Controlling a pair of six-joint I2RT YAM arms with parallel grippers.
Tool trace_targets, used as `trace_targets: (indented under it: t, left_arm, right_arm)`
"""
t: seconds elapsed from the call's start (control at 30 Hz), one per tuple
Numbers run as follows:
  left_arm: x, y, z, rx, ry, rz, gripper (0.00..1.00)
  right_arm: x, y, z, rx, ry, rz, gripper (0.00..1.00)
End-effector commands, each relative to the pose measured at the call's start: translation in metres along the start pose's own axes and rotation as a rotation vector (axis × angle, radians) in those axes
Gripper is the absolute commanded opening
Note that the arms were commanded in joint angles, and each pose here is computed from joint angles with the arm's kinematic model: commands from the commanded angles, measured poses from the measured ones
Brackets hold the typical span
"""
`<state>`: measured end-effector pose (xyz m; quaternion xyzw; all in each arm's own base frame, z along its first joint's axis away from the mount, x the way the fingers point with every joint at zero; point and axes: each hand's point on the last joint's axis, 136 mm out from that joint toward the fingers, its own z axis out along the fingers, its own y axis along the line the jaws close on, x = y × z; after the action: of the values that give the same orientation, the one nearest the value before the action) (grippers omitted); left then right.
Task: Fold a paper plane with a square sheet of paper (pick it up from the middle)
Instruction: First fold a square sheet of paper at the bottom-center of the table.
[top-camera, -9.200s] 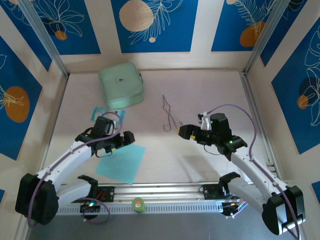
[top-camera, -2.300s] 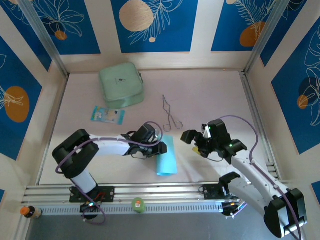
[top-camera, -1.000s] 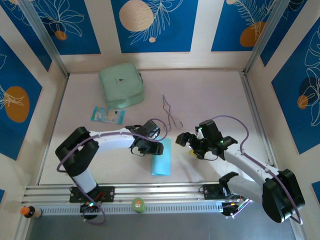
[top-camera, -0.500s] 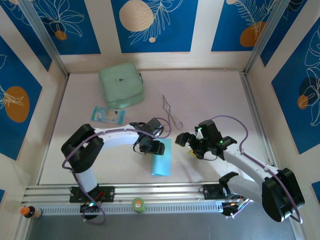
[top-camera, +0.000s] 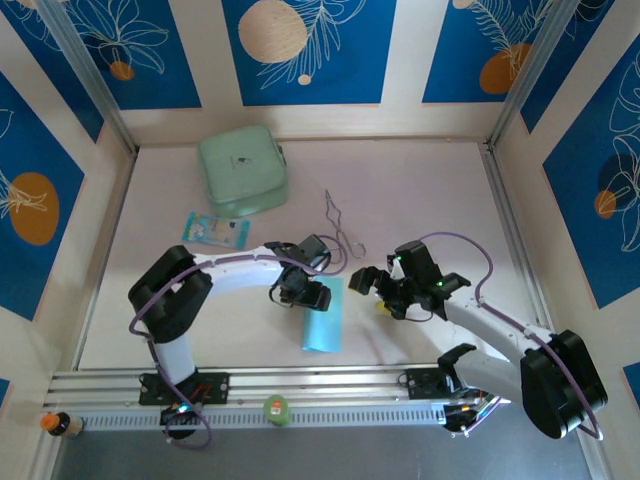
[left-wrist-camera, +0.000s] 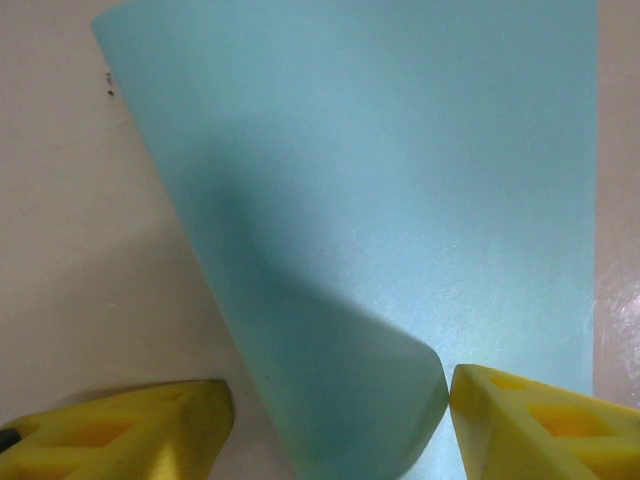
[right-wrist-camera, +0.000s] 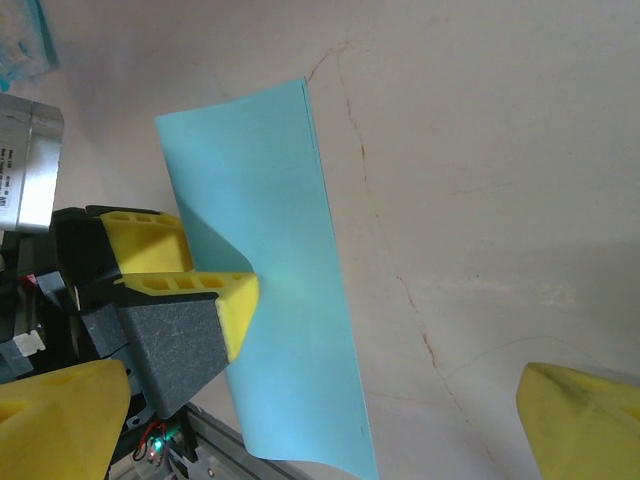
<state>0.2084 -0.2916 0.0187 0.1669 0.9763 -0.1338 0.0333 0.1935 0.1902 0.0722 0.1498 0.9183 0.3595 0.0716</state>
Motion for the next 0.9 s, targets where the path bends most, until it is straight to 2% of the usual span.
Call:
trace_targets:
  t: [0.0, 0.1, 0.17, 0.43, 0.6, 0.77, 0.87]
  left_arm:
    - [-0.009, 0.033, 0.017, -0.148, -0.026, 0.02, 0.65]
    - [-0.008, 0.034, 0.018, -0.152, -0.025, 0.017, 0.65]
    - [-0.009, 0.034, 0.019, -0.149, -0.027, 0.012, 0.65]
    - [-0.006, 0.03, 0.022, -0.111, -0.037, -0.028, 0.65]
    - [-0.004, 0.032, 0.024, -0.113, -0.031, -0.037, 0.65]
    - [-0.004, 0.031, 0.023, -0.109, -0.035, -0.04, 0.65]
    - [-0.005, 0.03, 0.024, -0.105, -0.035, -0.042, 0.65]
  right_arm:
    - [0.007, -0.001, 0.003, -0.007, 0.03, -0.008, 0.99]
    - [0.007, -0.002, 0.004, -0.004, 0.033, -0.008, 0.98]
    - [0.007, -0.001, 0.005, -0.009, 0.036, -0.015, 0.94]
    - [0.014, 0.0, 0.016, -0.025, 0.071, -0.02, 0.54]
    - [0.026, 0.003, 0.032, -0.026, 0.106, -0.03, 0.23]
    - [0.034, 0.003, 0.048, 0.008, 0.116, -0.039, 0.08]
    - [0.037, 0.008, 0.056, 0.0, 0.126, -0.053, 0.04]
